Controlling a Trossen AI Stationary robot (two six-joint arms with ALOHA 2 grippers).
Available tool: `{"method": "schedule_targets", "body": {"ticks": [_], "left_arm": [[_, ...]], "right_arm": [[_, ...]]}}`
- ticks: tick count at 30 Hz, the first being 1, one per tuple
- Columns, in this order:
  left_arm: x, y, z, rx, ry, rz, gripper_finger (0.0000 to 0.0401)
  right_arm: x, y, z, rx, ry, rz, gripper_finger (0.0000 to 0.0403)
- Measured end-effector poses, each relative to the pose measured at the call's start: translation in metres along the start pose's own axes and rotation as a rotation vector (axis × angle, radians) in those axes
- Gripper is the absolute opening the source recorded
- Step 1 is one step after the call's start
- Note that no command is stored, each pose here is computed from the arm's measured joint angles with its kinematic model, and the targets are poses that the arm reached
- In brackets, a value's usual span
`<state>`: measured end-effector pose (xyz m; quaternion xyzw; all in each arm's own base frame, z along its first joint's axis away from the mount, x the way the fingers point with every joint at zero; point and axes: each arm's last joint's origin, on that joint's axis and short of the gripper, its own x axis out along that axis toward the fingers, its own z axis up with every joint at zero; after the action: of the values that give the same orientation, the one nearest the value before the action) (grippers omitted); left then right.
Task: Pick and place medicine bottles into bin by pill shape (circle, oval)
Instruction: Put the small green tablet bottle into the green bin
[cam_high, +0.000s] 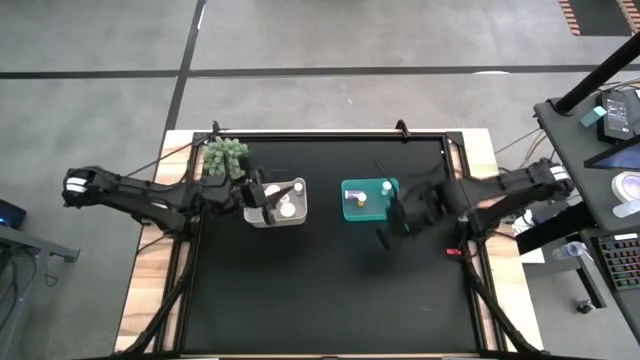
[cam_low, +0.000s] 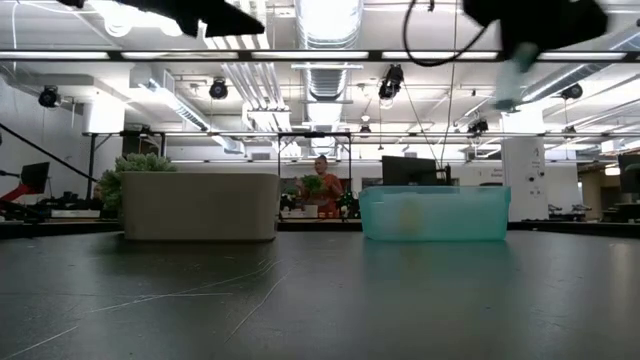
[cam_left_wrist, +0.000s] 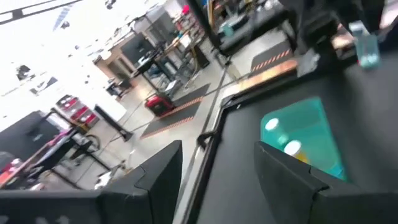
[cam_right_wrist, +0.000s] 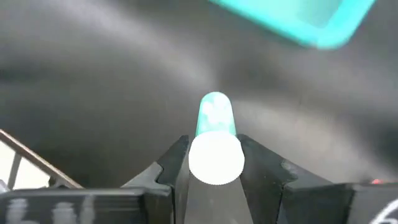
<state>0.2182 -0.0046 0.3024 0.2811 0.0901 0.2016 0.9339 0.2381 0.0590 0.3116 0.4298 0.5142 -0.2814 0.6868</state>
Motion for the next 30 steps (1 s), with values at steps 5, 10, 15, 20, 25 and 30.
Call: {"method": "schedule_targets", "body": {"ticks": [5,10,15,20,25,30], "left_arm": [[0.004,0.007,-0.016,0.043,0.036,0.054,0.0183],[0.007,0.017,-0.021,0.054,0.055,0.109,0.0183],[0.009,0.026,-0.023,0.070,0.052,0.161,0.0183],[0.012,0.032,-0.026,0.108,0.069,0.192,0.0183],[0.012,0.038,-0.024,0.142,0.052,0.229,0.0183],[0.013,0.039,-0.024,0.184,0.050,0.238,0.0183]], "right_arm": [[-0.013,-0.004,0.053,-0.087,-0.037,0.035,0.0109],[-0.013,-0.018,0.092,-0.154,-0.019,-0.017,0.0109],[0.005,-0.031,0.119,-0.221,0.033,-0.092,0.0109],[0.032,-0.041,0.136,-0.271,0.113,-0.156,0.0109],[0.061,-0.046,0.145,-0.300,0.185,-0.206,0.0109],[0.086,-0.046,0.150,-0.332,0.251,-0.242,0.0109]]}}
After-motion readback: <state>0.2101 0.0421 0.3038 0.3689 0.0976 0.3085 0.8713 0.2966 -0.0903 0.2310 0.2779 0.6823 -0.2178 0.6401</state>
